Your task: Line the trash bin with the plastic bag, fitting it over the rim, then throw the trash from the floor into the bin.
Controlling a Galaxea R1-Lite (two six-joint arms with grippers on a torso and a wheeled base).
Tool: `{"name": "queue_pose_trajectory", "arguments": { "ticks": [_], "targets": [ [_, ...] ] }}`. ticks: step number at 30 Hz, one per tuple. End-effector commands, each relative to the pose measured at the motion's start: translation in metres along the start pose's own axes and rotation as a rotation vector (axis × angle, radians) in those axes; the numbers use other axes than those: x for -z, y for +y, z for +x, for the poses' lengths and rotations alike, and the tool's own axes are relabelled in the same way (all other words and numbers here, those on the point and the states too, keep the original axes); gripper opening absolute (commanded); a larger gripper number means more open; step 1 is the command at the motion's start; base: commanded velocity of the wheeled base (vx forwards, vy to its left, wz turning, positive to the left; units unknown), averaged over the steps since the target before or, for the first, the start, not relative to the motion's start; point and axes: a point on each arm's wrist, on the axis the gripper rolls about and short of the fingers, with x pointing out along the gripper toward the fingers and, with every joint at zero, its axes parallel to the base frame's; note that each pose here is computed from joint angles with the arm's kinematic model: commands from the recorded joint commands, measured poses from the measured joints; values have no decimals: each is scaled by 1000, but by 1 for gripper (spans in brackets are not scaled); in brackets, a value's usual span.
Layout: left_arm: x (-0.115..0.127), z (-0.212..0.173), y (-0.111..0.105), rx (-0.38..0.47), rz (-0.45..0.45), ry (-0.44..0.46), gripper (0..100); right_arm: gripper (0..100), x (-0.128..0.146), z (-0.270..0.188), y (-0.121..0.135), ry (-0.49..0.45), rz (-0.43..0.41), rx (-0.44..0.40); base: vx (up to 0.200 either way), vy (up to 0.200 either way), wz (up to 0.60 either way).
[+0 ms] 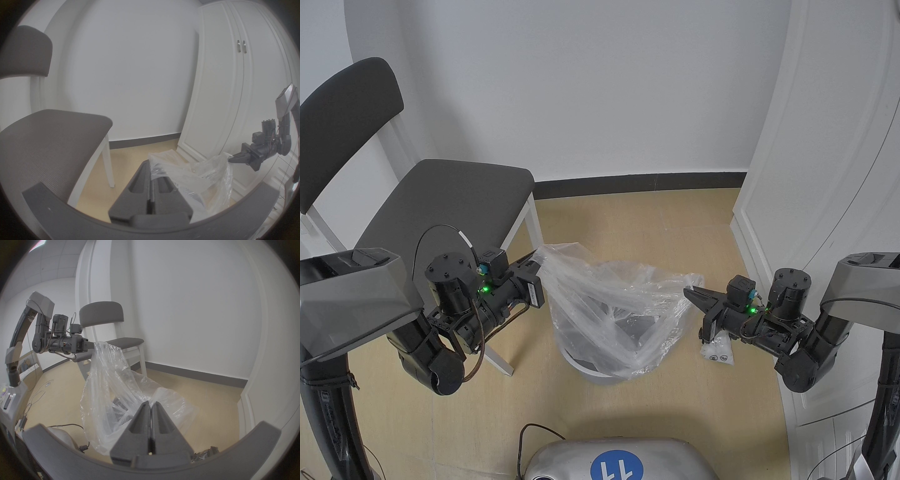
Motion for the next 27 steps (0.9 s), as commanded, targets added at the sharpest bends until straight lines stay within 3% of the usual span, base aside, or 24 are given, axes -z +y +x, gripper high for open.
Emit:
{"name": "queue_pose_trajectory", "arguments": {
  "ticks": [1, 8, 13, 19, 27],
  "targets": [
    [21, 14, 23, -56, -6, 49, 0, 0, 24, 19, -2, 37, 52, 20, 0, 0, 0],
    [46, 38, 33, -79, -102, 79, 0, 0, 43, 39, -16, 37, 96, 72, 0, 0, 0],
    [69, 52, 36, -89, -114, 84, 0, 0, 52, 49, -24, 12, 151, 86, 0, 0, 0],
    [75, 54, 35, -88, -162, 79, 0, 0, 61, 55, -25, -21, 189, 83, 0, 0, 0],
    [81, 50, 41, -102, -164, 116, 0, 0, 70, 52, -14, 15, 196, 62, 0, 0, 0]
  ]
}}
